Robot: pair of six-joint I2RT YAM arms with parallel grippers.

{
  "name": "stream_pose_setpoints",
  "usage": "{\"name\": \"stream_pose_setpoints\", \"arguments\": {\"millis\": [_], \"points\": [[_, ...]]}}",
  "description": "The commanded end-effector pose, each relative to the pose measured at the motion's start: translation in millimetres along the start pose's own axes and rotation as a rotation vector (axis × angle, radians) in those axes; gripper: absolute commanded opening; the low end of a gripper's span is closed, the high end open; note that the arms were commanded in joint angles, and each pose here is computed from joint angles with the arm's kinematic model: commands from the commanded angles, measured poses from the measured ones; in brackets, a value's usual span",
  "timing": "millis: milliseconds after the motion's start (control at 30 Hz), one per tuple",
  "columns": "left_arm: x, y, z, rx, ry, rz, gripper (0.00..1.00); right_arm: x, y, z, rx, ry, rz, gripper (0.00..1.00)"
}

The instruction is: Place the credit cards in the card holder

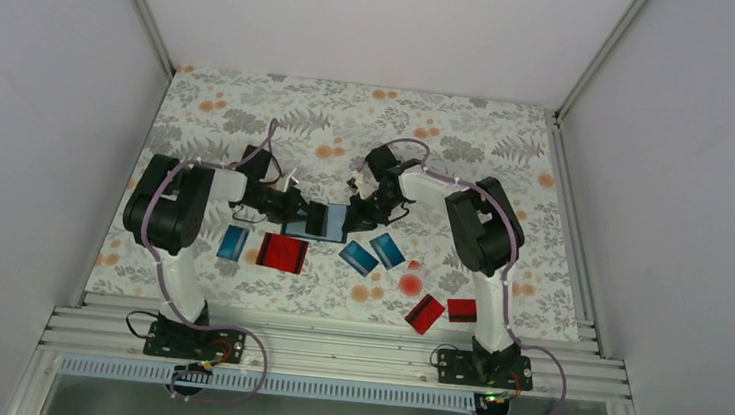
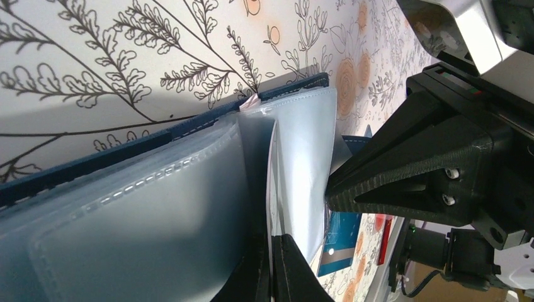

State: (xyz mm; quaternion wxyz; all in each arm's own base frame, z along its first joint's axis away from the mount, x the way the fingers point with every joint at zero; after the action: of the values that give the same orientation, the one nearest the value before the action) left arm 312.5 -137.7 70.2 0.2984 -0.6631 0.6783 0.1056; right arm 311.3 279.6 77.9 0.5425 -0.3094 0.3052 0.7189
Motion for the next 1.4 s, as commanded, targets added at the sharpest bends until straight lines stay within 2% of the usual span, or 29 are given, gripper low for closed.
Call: {"name": "stream_pose_setpoints", "arguments": {"millis": [0, 367, 667, 1033, 1367], "points": [[3.1, 15.9, 11.4, -0.018, -0.068, 0.076, 0.02, 30.4, 10.9, -40.6, 0.096, 0.17, 0.068, 0.04], [22.8, 4.7, 8.0, -0.005, -0.016, 0.101, 0.02, 28.6, 6.0, -36.7, 0.086, 0.167, 0.059, 0.04], [26.4, -0.8, 2.5, -0.003, -0.072, 0.12, 0.04, 18.2, -2.7, -23.0, 0.058, 0.155, 0.04, 0.04], [15.8, -2.6, -0.2, -0.001, -0.195, 0.159, 0.25, -15.8, -5.7, 4.9, 0.005, 0.105, -0.002, 0.08], [7.4, -5.3, -9.8, 0.006, -0.3, 0.179, 0.42, -37.5, -14.7, 7.9, 0.012, 0.066, -0.076, 0.09]]}}
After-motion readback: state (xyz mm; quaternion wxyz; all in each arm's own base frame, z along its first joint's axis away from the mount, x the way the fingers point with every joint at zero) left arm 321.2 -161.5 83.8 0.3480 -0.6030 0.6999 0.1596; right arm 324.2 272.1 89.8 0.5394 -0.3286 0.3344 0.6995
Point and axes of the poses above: each gripper's point midway between its finger pads, its own x axis out along the fingers, its own z axis along the line the jaws close on, y = z × x, the point moved 8 cm from there along -x, back along the fingers, and after that the axes turned 9 degrees about x, right-handed, at the moved point
